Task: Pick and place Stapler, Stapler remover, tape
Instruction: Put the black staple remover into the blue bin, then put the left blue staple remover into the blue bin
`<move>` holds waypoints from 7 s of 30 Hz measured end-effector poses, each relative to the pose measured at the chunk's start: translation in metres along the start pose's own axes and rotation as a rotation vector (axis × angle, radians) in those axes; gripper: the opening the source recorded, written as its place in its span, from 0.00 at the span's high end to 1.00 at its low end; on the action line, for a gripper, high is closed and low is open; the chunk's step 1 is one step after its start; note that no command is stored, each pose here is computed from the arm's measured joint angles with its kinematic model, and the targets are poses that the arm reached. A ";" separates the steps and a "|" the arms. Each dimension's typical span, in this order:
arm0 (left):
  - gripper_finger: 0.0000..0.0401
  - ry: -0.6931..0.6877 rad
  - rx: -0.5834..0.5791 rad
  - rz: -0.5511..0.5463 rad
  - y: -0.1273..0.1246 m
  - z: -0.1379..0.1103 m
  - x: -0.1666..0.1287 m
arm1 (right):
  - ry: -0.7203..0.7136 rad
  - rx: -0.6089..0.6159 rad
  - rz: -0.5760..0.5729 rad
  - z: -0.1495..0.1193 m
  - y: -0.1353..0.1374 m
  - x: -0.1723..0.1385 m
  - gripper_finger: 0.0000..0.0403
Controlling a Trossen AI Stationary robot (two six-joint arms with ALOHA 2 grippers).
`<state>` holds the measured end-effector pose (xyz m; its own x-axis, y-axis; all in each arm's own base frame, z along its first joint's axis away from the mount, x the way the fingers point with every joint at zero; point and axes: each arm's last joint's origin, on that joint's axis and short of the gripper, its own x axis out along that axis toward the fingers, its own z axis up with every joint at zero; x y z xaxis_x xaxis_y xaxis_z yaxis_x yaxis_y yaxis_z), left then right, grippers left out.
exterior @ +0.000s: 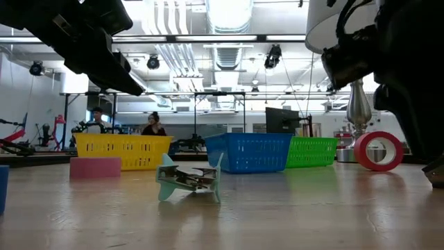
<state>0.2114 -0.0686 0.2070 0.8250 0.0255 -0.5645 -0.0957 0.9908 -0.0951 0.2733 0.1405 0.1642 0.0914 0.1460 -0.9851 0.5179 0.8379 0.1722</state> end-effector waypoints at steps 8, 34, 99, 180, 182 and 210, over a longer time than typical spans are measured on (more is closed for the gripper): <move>0.74 0.000 0.000 0.000 0.000 0.000 0.000 | 0.041 0.034 -0.016 -0.007 -0.007 0.009 0.55; 0.76 0.000 0.004 0.001 0.000 0.000 0.000 | 0.056 -0.167 0.087 -0.004 0.003 0.005 0.91; 0.76 -0.010 0.008 0.030 0.001 0.000 0.000 | -0.550 -0.523 -0.253 0.187 -0.096 -0.022 0.84; 0.76 0.502 -0.276 -0.244 -0.063 -0.063 0.001 | -0.536 -0.901 0.030 0.083 0.052 -0.027 0.66; 0.76 0.505 -0.269 -0.251 -0.065 -0.065 0.000 | -0.536 -0.901 0.030 0.083 0.052 -0.027 0.66; 0.89 0.538 -0.129 -0.218 -0.077 -0.078 0.019 | -0.536 -0.903 0.029 0.083 0.051 -0.026 0.68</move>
<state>0.1913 -0.1543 0.1395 0.4386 -0.2807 -0.8537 -0.0506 0.9407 -0.3353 0.3682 0.1360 0.1990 0.5723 0.1050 -0.8133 -0.2973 0.9509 -0.0864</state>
